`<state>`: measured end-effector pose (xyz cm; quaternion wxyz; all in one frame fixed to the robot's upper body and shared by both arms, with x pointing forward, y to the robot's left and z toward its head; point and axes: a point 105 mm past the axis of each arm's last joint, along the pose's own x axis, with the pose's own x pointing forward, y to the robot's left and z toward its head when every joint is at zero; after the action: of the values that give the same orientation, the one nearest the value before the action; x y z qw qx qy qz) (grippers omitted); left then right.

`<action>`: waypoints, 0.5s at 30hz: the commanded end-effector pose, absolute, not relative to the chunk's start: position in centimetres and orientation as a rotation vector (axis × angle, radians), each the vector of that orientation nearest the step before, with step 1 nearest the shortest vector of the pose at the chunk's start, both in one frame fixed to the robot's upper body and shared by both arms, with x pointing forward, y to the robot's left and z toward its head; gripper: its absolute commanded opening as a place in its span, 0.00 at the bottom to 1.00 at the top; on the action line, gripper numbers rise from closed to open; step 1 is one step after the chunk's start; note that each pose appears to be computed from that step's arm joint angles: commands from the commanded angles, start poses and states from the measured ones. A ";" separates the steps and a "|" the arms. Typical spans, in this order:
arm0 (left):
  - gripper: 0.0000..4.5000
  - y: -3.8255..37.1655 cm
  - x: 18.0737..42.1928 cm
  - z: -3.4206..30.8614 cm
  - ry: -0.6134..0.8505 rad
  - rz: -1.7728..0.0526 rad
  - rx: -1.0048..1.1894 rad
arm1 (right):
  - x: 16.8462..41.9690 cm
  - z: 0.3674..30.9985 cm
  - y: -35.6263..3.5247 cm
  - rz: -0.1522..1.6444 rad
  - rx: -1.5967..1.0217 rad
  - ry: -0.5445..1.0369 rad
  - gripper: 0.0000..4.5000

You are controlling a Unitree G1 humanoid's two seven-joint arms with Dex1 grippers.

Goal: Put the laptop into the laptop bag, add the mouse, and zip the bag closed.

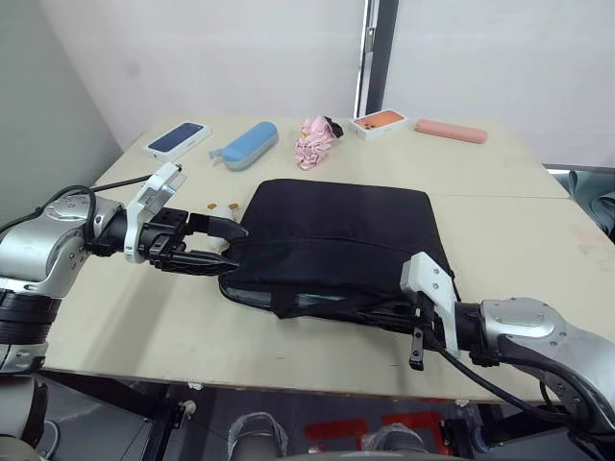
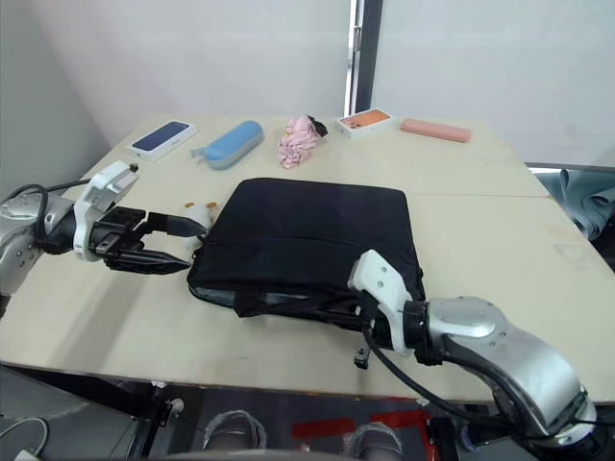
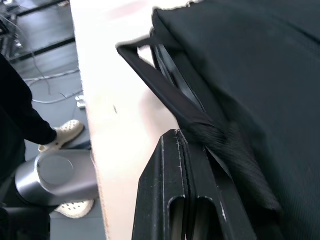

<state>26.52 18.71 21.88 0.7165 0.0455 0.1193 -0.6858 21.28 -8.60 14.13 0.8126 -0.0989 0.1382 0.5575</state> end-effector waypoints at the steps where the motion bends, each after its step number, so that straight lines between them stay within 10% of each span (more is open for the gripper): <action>1: 0.83 18.7 26.4 22.8 0.227 -1.518 0.118 | 21.9 15.7 -8.3 1.191 -0.248 0.224 0.01; 15: 0.83 18.9 26.5 22.7 0.220 -1.491 0.105 | 28.9 15.5 -8.5 1.047 -0.387 0.248 0.01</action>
<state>26.78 18.69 21.82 0.7256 0.0396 0.1156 -0.6772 28.67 -8.82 14.74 0.8437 -0.1683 0.1360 0.4913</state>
